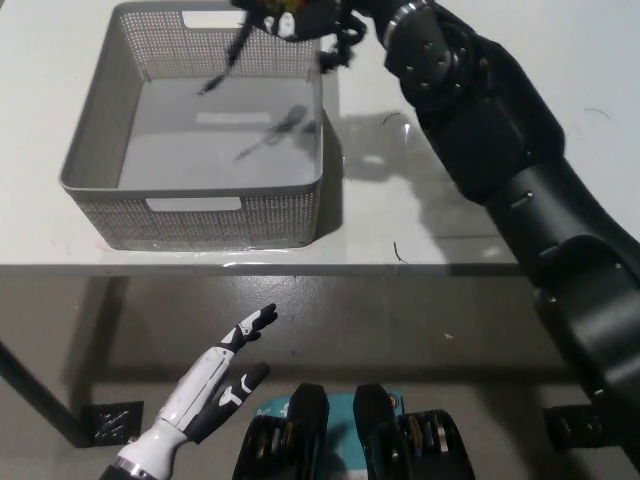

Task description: Use the right hand to pick up a black power cord and place it into a container on the left hand side

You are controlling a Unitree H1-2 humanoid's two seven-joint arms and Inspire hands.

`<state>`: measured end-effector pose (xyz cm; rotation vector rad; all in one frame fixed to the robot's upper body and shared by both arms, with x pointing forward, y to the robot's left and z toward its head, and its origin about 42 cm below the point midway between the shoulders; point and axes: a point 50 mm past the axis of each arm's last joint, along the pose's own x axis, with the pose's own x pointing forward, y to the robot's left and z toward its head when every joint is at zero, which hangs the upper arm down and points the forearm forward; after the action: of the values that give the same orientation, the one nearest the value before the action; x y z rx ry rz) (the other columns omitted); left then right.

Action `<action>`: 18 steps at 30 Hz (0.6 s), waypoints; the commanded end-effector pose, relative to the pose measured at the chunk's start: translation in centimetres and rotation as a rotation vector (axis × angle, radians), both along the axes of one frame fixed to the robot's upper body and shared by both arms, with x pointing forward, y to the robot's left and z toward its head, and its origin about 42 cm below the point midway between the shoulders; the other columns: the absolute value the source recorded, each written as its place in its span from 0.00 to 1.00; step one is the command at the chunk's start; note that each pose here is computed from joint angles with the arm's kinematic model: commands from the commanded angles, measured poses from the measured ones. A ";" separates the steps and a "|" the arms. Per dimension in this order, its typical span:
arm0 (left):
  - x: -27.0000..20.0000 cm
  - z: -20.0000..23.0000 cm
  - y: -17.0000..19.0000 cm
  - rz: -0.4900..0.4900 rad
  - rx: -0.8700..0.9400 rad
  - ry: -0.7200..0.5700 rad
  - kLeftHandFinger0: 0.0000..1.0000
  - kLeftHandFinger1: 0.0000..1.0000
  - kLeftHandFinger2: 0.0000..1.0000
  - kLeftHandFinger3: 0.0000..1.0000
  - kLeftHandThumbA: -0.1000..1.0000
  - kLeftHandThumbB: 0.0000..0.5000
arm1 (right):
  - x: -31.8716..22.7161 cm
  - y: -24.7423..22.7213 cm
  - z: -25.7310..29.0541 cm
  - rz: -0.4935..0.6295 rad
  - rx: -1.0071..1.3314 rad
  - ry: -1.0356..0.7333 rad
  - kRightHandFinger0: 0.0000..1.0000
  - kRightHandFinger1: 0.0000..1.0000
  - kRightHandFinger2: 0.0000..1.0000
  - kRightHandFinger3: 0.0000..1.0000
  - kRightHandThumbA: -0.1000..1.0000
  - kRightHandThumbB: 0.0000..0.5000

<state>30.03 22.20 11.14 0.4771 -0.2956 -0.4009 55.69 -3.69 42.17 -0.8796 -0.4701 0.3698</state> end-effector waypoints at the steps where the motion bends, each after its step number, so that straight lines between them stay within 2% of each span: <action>1: 0.1 0.9 -0.1 -0.043 0.020 -0.037 1.00 1.00 1.00 1.00 1.00 0.50 | -1.7 4.0 5.3 0.076 0.035 -0.089 0.01 0.01 0.04 0.01 0.80 0.25; 3: 0.2 0.9 -0.3 -0.045 0.029 -0.045 1.00 1.00 1.00 1.00 1.00 0.51 | -2.0 4.8 5.1 0.088 0.034 -0.091 0.00 0.00 0.05 0.00 0.81 0.25; 4: 0.3 1.0 -0.5 -0.045 0.029 -0.043 1.00 1.00 1.00 1.00 1.00 0.52 | -2.0 5.2 5.0 0.083 0.025 -0.089 0.15 0.05 0.06 0.00 0.82 0.26; 5: 0.3 1.0 -0.6 -0.046 0.032 -0.046 1.00 1.00 1.00 1.00 1.00 0.52 | -2.1 5.5 4.9 0.080 0.018 -0.093 0.11 0.04 0.06 0.03 0.83 0.27; 6: 0.4 1.1 -0.7 -0.049 0.038 -0.054 1.00 1.00 1.00 1.00 1.00 0.50 | -2.3 6.3 4.8 0.093 0.023 -0.091 0.01 0.00 0.02 0.03 0.81 0.28; 7: 0.5 1.2 -0.7 -0.053 0.038 -0.054 1.00 1.00 1.00 1.00 1.00 0.51 | -2.3 6.6 4.7 0.099 0.027 -0.088 0.10 0.05 0.07 0.08 0.81 0.28; 8: 0.6 1.3 -0.7 -0.059 0.042 -0.055 1.00 1.00 1.00 1.00 1.00 0.50 | -2.5 7.1 4.6 0.103 0.026 -0.085 0.21 0.14 0.16 0.32 0.81 0.29; 10: 0.8 1.6 -0.8 -0.073 0.054 -0.061 1.00 1.00 1.00 1.00 1.00 0.48 | -2.6 7.8 4.5 0.104 0.024 -0.082 0.15 0.12 0.19 0.43 0.81 0.29; 11: 0.9 1.7 -0.9 -0.081 0.057 -0.059 1.00 1.00 1.00 1.00 1.00 0.48 | -2.6 7.7 4.4 0.099 0.027 -0.080 0.13 0.12 0.19 0.44 0.80 0.29; 12: 1.0 1.7 -0.9 -0.089 0.058 -0.063 1.00 1.00 1.00 1.00 1.00 0.46 | -2.7 8.1 4.0 0.097 0.024 -0.075 0.04 0.07 0.16 0.45 0.80 0.27; 14: 1.2 1.9 -1.1 -0.101 0.069 -0.062 1.00 1.00 1.00 1.00 1.00 0.48 | -2.8 8.6 3.2 0.097 0.034 -0.029 0.00 0.06 0.15 0.42 0.79 0.27; 15: 1.2 2.0 -1.1 -0.106 0.070 -0.056 1.00 1.00 1.00 1.00 1.00 0.48 | -2.8 8.7 2.8 0.099 0.035 -0.021 0.09 0.14 0.23 0.49 0.79 0.26; 18: 1.3 2.1 -1.3 -0.123 0.068 -0.044 1.00 1.00 1.00 1.00 1.00 0.51 | -2.7 9.1 1.1 0.102 0.017 -0.001 0.50 0.49 0.49 0.58 0.87 0.35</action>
<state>30.76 21.06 11.75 0.5161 -0.3151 -0.4800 53.69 3.57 40.28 -0.8467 -0.4274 0.4874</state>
